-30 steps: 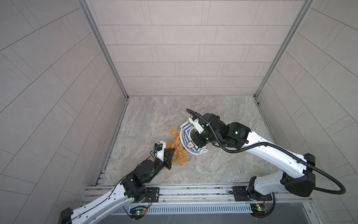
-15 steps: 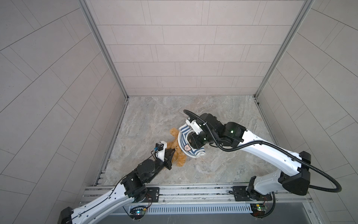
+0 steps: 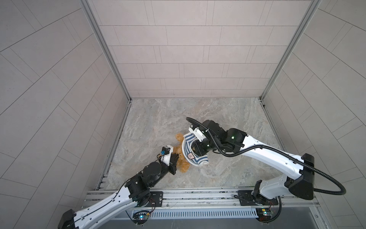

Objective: Dress the teddy bear

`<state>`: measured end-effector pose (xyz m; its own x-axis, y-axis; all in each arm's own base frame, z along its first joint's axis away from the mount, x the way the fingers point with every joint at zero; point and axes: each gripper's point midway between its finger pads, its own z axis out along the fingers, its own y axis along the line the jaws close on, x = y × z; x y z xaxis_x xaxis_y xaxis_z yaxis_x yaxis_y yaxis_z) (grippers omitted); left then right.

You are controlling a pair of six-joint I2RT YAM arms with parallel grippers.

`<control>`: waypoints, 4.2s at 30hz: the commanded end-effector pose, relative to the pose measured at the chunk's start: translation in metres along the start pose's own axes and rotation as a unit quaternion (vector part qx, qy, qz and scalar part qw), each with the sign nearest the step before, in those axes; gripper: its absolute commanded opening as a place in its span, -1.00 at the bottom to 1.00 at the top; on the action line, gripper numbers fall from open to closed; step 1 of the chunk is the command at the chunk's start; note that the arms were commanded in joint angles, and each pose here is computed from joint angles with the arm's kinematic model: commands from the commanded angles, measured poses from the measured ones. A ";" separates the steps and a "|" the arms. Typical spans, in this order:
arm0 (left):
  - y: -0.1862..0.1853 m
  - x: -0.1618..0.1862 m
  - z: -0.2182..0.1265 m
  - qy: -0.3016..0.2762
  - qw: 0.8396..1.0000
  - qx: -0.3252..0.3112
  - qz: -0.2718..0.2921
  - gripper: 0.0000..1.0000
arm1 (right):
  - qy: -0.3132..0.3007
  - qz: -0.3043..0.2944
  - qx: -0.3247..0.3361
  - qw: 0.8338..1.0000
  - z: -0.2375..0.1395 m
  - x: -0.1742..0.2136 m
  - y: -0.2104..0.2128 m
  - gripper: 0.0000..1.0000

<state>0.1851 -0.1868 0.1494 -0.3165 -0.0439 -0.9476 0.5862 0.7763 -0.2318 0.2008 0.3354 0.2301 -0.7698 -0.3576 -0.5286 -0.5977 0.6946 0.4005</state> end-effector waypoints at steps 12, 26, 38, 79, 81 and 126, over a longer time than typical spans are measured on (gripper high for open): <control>-0.016 -0.042 0.003 -0.052 0.998 0.024 -0.026 -0.96 | -0.036 -0.007 -0.016 0.999 -0.009 0.000 -0.005 -1.00; -0.008 -0.027 -0.021 0.008 0.993 0.011 -0.116 0.47 | -0.140 -0.047 0.077 0.986 -0.044 0.000 -0.057 -1.00; -0.066 -0.083 -0.004 0.022 0.966 0.119 -0.229 0.06 | -0.152 -0.101 0.053 0.982 -0.038 0.006 -0.038 -1.00; -0.020 -0.043 0.030 0.082 0.961 -0.006 -0.264 -1.00 | -0.180 -0.149 0.019 0.972 -0.049 0.023 -0.013 -1.00; -0.008 -0.036 0.028 0.083 0.958 -0.027 -0.273 -1.00 | -0.179 -0.153 0.017 0.972 -0.049 0.024 -0.012 -1.00; -0.082 -0.069 0.014 0.040 0.941 0.150 -0.301 -0.09 | -0.341 0.050 0.089 0.934 -0.070 -0.017 -0.032 -1.00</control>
<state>0.1683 -0.2513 0.2135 -0.7170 -0.3086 -0.6250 0.4488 0.4818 -0.7527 0.2117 0.2762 0.2641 -0.4901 0.0585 -0.8697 -0.4690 0.8233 0.3196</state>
